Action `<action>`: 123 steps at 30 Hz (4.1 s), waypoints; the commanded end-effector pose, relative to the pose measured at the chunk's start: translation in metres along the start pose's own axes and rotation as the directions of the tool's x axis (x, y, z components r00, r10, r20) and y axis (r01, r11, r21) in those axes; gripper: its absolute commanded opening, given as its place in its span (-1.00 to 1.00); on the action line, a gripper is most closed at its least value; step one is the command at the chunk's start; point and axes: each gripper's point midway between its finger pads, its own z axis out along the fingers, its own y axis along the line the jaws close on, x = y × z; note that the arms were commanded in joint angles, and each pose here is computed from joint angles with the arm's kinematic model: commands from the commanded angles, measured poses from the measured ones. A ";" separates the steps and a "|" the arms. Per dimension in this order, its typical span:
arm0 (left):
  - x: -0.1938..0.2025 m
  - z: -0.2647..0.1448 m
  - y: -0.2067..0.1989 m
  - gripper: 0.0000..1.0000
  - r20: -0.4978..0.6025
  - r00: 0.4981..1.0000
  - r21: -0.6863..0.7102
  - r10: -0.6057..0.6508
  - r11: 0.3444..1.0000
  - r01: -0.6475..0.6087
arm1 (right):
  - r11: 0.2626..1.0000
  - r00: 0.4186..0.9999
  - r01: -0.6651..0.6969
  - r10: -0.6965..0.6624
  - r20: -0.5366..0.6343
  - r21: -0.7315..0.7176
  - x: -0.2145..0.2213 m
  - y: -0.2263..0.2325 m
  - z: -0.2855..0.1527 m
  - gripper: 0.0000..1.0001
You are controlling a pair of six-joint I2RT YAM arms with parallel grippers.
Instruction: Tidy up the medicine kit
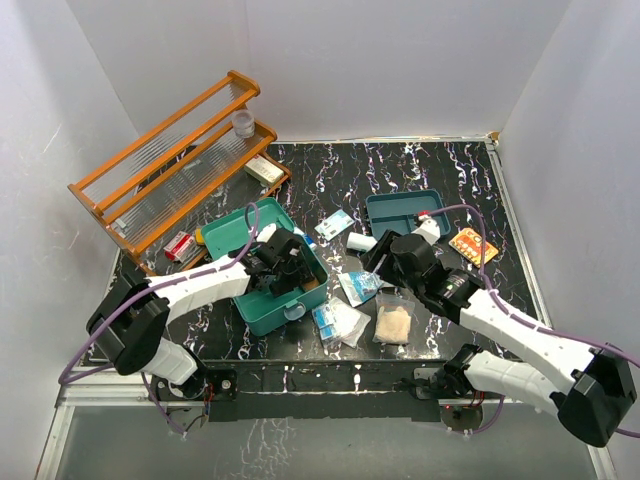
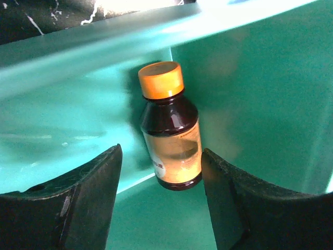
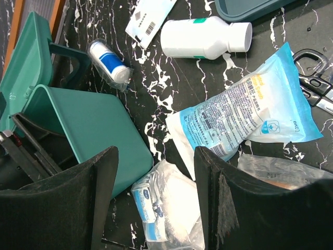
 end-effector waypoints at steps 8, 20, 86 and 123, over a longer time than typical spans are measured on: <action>-0.014 -0.017 -0.014 0.14 0.046 0.995 0.044 0.090 0.995 -0.092 | 0.999 1.000 -0.008 0.007 0.015 0.035 -0.007 0.009 0.017 0.15; -0.020 -0.042 -0.011 0.18 0.077 0.973 0.074 0.216 0.972 -0.222 | 0.988 0.997 -0.058 0.049 0.062 0.143 -0.013 -0.006 0.022 0.15; -0.078 -0.132 -0.055 0.33 0.275 0.821 0.109 0.500 0.832 -0.544 | 0.960 0.949 0.215 -0.249 0.192 0.181 -0.069 0.003 0.041 0.07; -0.035 0.053 -0.202 0.77 0.309 0.175 0.410 0.935 0.035 -0.911 | 0.928 0.942 -0.075 -0.054 0.332 0.364 -0.183 -0.125 0.020 0.09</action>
